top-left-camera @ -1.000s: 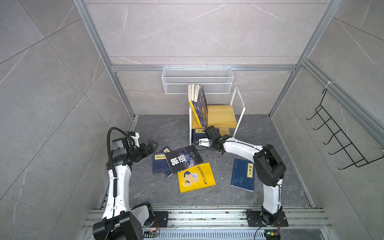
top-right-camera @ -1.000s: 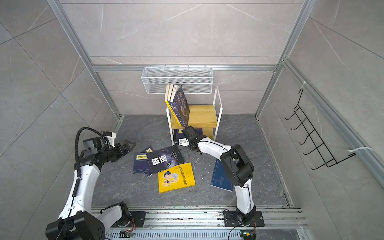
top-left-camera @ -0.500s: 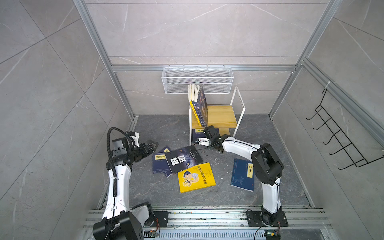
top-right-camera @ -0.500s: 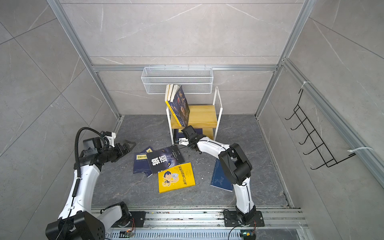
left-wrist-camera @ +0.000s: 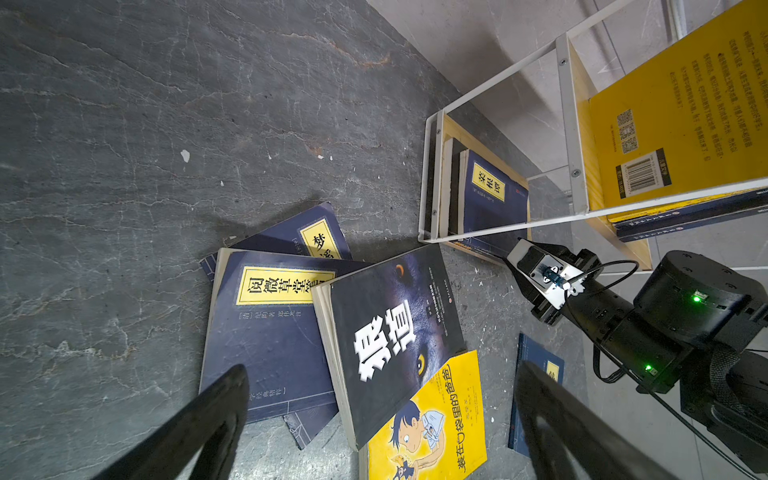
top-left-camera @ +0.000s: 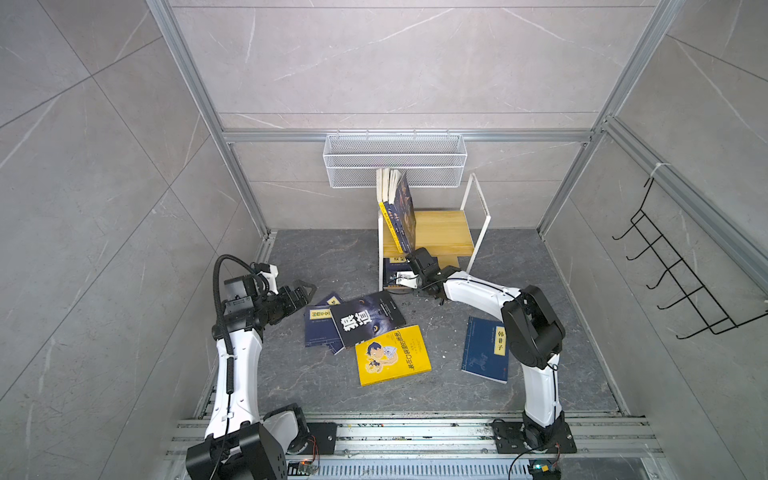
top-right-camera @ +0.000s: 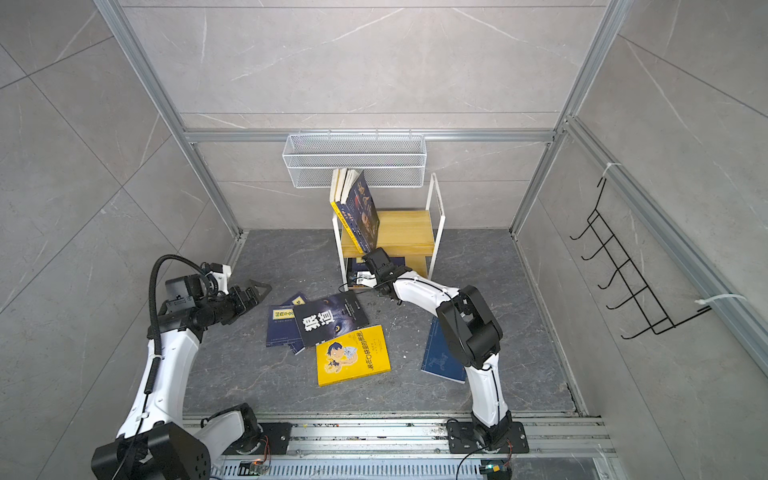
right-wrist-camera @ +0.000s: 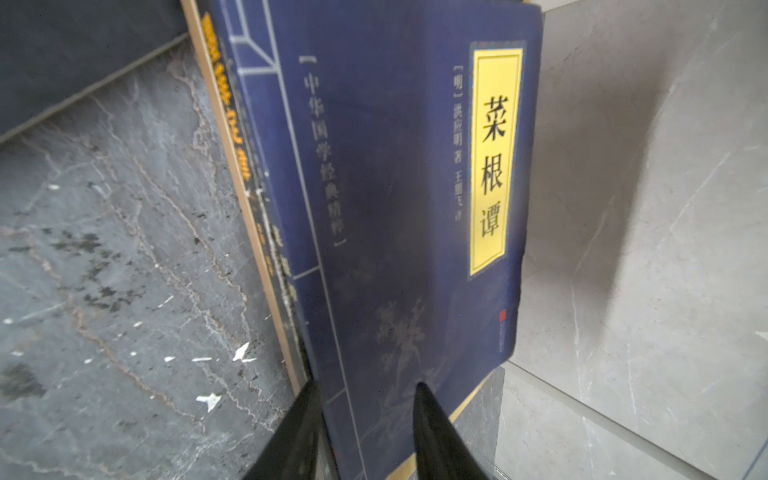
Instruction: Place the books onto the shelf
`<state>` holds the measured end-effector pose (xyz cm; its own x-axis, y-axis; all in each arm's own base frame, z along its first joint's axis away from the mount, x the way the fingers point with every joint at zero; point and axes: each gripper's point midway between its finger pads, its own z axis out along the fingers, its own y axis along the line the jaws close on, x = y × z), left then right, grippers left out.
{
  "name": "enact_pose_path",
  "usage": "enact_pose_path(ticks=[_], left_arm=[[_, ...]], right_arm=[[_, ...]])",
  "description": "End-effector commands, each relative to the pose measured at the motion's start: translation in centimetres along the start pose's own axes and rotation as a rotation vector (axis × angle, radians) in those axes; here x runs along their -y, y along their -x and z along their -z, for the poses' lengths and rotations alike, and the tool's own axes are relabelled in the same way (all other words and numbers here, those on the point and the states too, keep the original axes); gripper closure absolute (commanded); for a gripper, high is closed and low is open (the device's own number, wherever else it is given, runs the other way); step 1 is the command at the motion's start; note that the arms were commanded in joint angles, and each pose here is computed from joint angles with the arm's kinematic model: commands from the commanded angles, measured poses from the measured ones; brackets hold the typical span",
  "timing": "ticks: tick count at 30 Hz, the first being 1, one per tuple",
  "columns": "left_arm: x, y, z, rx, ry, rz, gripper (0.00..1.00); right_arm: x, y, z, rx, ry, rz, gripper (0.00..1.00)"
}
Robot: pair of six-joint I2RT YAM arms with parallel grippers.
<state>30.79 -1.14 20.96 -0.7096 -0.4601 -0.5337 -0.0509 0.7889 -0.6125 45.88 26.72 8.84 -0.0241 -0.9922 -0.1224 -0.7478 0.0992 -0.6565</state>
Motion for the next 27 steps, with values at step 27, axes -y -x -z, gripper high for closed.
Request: enact_pose_path(ticks=[27], left_arm=[[-3.2,-6.6,-5.3,-0.130,-0.042,0.298,0.07]], right_arm=[[-5.3,4.3,9.6,0.407,0.304,-1.155,0.36]])
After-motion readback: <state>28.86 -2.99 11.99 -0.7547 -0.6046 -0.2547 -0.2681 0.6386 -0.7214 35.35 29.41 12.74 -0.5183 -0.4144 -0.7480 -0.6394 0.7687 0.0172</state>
